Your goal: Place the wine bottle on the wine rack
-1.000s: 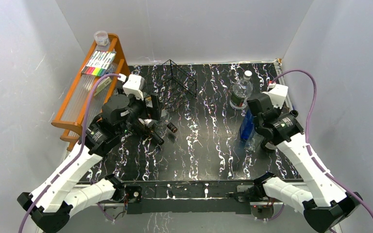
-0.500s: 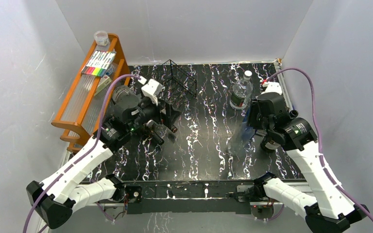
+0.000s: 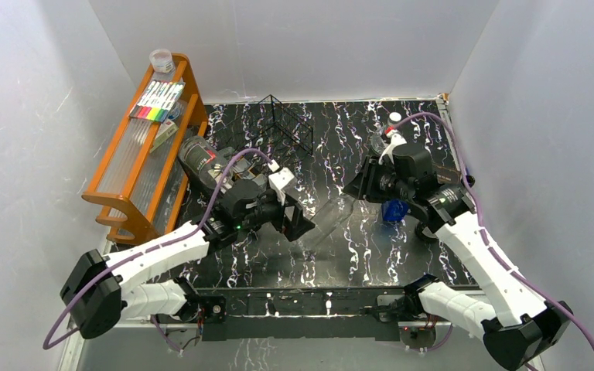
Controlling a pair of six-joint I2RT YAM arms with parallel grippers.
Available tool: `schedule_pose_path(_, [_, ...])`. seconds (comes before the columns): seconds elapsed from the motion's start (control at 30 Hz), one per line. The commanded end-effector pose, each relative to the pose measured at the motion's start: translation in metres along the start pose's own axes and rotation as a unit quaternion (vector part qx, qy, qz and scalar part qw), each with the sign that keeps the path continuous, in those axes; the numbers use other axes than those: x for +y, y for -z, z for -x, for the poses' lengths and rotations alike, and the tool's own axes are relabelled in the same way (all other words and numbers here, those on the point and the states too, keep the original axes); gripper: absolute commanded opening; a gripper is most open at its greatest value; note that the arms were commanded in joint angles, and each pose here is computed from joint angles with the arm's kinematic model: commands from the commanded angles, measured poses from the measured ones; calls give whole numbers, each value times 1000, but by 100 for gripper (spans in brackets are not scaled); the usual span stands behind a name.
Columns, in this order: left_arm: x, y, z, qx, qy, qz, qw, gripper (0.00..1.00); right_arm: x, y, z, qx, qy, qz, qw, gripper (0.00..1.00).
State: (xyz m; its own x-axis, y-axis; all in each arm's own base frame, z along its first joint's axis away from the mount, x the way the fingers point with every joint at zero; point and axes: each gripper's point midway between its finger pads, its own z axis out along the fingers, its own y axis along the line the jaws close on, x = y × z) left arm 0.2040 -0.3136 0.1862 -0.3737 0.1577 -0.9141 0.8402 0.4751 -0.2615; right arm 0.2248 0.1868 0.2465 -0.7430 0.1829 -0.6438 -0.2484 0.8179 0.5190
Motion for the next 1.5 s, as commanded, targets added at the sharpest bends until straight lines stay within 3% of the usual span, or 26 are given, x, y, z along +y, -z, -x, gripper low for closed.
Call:
schedule_pose_path(0.0, [2, -6, -7, -15, -37, -10, 999, 98, 51, 6, 24, -37, -15, 123, 992, 0])
schedule_pose_path(0.27, [-34, -12, -32, 22, -14, -128, 991, 98, 57, 6, 19, -26, -14, 143, 989, 0])
schedule_pose_path(0.47, [-26, -17, -39, 34, -12, -109, 993, 98, 58, 6, 16, -21, -14, 151, 988, 0])
schedule_pose_path(0.57, [-12, -18, -40, 33, -28, -72, 996, 90, 60, 8, 15, -19, -12, 157, 987, 0])
schedule_pose_path(0.73, [5, -20, -40, 34, -48, -30, 998, 62, 63, 11, 11, -12, -15, 166, 986, 0])
schedule_pose_path(0.9, [-11, -19, -36, 22, -65, -79, 994, 43, 63, 12, 5, 1, -18, 171, 985, 0])
schedule_pose_path(1.03, [-24, -9, -21, -8, -138, -115, 984, 16, 60, 15, -5, 23, 7, 171, 985, 0])
schedule_pose_path(1.1, [-28, -3, -15, -16, -186, -127, 974, 1, 57, 17, -14, 42, 28, 171, 984, 17])
schedule_pose_path(1.23, [-20, 1, 6, -32, -305, -109, 946, 0, 55, 21, -29, 71, 74, 187, 977, 53])
schedule_pose_path(1.33, [-13, 0, 23, -27, -378, -93, 921, 0, 56, 23, -36, 89, 106, 204, 969, 69])
schedule_pose_path(1.47, [-4, 1, 48, -36, -458, -63, 886, 0, 52, 20, -38, 101, 140, 204, 963, 79])
